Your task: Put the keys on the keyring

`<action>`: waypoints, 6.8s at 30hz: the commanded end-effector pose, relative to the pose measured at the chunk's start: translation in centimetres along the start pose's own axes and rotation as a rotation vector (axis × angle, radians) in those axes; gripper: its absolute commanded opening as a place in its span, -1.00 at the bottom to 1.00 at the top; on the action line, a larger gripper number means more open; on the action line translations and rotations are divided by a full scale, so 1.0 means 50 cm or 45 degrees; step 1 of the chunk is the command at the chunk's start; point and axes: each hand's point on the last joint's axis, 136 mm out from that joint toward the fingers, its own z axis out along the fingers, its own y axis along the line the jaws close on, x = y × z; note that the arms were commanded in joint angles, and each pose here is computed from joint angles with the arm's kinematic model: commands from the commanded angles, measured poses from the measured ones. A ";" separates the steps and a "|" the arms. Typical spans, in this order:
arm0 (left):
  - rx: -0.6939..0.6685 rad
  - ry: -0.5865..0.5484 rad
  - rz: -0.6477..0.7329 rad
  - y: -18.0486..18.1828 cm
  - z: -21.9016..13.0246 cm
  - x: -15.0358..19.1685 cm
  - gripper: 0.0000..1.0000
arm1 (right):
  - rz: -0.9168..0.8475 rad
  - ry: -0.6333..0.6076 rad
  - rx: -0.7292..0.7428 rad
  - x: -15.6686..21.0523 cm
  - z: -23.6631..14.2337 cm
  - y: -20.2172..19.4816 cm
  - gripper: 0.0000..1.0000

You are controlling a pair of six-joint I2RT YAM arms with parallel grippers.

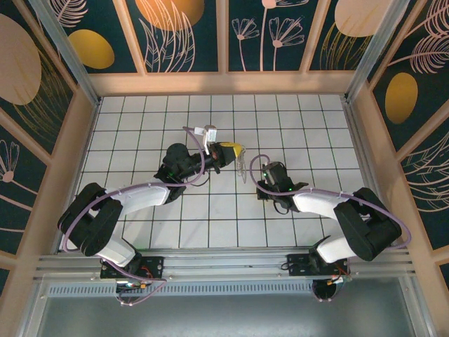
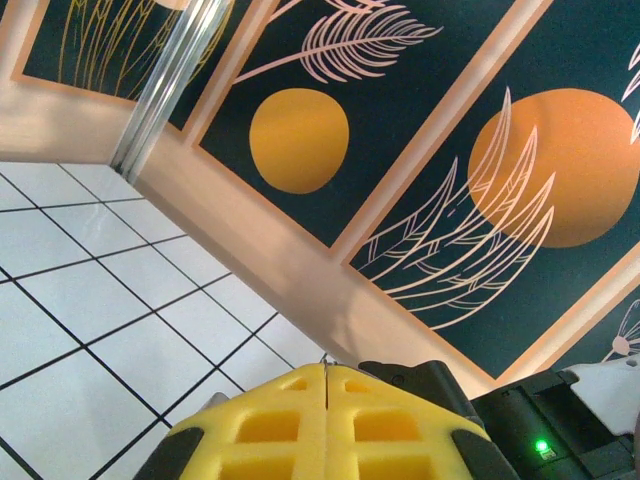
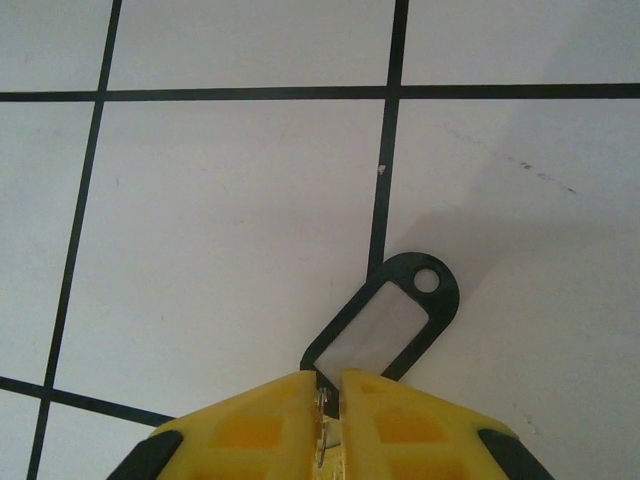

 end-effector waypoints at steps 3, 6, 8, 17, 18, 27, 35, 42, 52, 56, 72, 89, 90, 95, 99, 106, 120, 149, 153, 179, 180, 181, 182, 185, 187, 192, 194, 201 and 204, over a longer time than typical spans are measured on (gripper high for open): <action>0.093 -0.065 0.045 -0.039 0.008 -0.036 -1.00 | -0.016 0.009 0.031 0.006 0.000 -0.006 -0.58; 0.096 -0.066 0.046 -0.040 0.008 -0.036 -1.00 | -0.014 0.006 0.030 0.005 0.000 -0.006 -0.58; 0.096 -0.066 0.044 -0.040 0.008 -0.035 -1.00 | -0.017 0.010 0.032 0.007 0.001 -0.007 -0.59; 0.100 -0.071 0.044 -0.041 0.008 -0.038 -1.00 | -0.019 0.017 0.030 0.008 0.002 -0.005 -0.60; 0.103 -0.069 0.042 -0.043 0.009 -0.038 -1.00 | -0.021 0.017 0.026 0.008 0.002 -0.004 -0.56; 0.109 -0.069 0.033 -0.041 0.010 -0.035 -1.00 | -0.039 0.000 -0.016 0.008 -0.008 0.007 -0.47; 0.114 -0.073 0.034 -0.043 0.011 -0.037 -1.00 | -0.046 0.007 0.008 0.011 -0.004 0.005 -0.48; 0.114 -0.074 0.034 -0.042 0.011 -0.038 -1.00 | -0.050 0.015 0.047 0.012 0.000 -0.001 -0.56; 0.118 -0.075 0.032 -0.044 0.011 -0.038 -1.00 | -0.051 0.016 0.061 0.013 0.000 -0.003 -0.76; 0.118 -0.076 0.031 -0.044 0.010 -0.038 -1.00 | -0.052 0.011 0.057 0.010 -0.003 -0.002 -0.91; 0.102 -0.043 0.072 -0.041 0.013 -0.031 -1.00 | -0.062 -0.349 -0.360 -0.176 -0.193 0.111 -1.00; 0.079 0.052 0.230 -0.046 0.018 -0.025 -1.00 | -0.206 -0.638 -0.933 -0.240 -0.378 0.157 -1.00; 0.079 0.059 0.238 -0.046 0.019 -0.025 -1.00 | -0.211 -0.650 -0.942 -0.243 -0.383 0.158 -1.00; 0.079 0.087 0.259 -0.048 0.024 -0.025 -1.00 | -0.221 -0.688 -0.985 -0.253 -0.400 0.166 -1.00; 0.078 0.101 0.283 -0.050 0.026 -0.028 -1.00 | -0.188 -0.734 -0.973 -0.263 -0.412 0.161 -1.00; 0.085 0.098 0.335 -0.054 0.035 -0.039 -1.00 | -0.114 -0.858 -0.947 -0.285 -0.457 0.149 -1.00; 0.151 0.097 0.367 -0.069 0.052 -0.050 -1.00 | -0.103 -0.924 -0.908 -0.318 -0.462 0.155 -1.00; 0.226 0.137 0.373 -0.078 0.056 -0.033 -1.00 | -0.228 -0.879 -0.950 -0.330 -0.448 0.232 -1.00; 0.238 0.133 0.381 -0.082 0.056 -0.034 -1.00 | -0.225 -0.875 -0.938 -0.333 -0.443 0.231 -1.00; 0.208 0.102 0.391 -0.080 0.054 -0.045 -1.00 | -0.181 -0.821 -0.937 -0.294 -0.428 0.216 -1.00; 0.208 0.102 0.391 -0.079 0.054 -0.046 -1.00 | -0.181 -0.821 -0.938 -0.293 -0.428 0.216 -1.00; 0.211 0.102 0.391 -0.081 0.054 -0.046 -1.00 | -0.177 -0.820 -0.941 -0.293 -0.427 0.217 -1.00; 0.212 0.102 0.391 -0.081 0.054 -0.046 -1.00 | -0.178 -0.821 -0.942 -0.294 -0.427 0.217 -1.00; 0.213 0.102 0.388 -0.081 0.054 -0.046 -1.00 | -0.181 -0.820 -0.951 -0.296 -0.428 0.221 -1.00; 0.216 0.101 0.390 -0.083 0.054 -0.047 -1.00 | -0.183 -0.816 -0.956 -0.295 -0.426 0.224 -1.00; 0.217 0.097 0.390 -0.083 0.054 -0.048 -1.00 | -0.187 -0.801 -0.959 -0.296 -0.418 0.229 -1.00; 0.220 0.097 0.390 -0.084 0.053 -0.047 -1.00 | -0.186 -0.797 -0.958 -0.296 -0.414 0.230 -1.00; 0.244 0.099 0.392 -0.091 0.052 -0.047 -1.00 | -0.162 -0.782 -0.914 -0.301 -0.394 0.223 -1.00; 0.249 0.097 0.397 -0.094 0.051 -0.048 -1.00 | -0.140 -0.760 -0.871 -0.304 -0.381 0.214 -1.00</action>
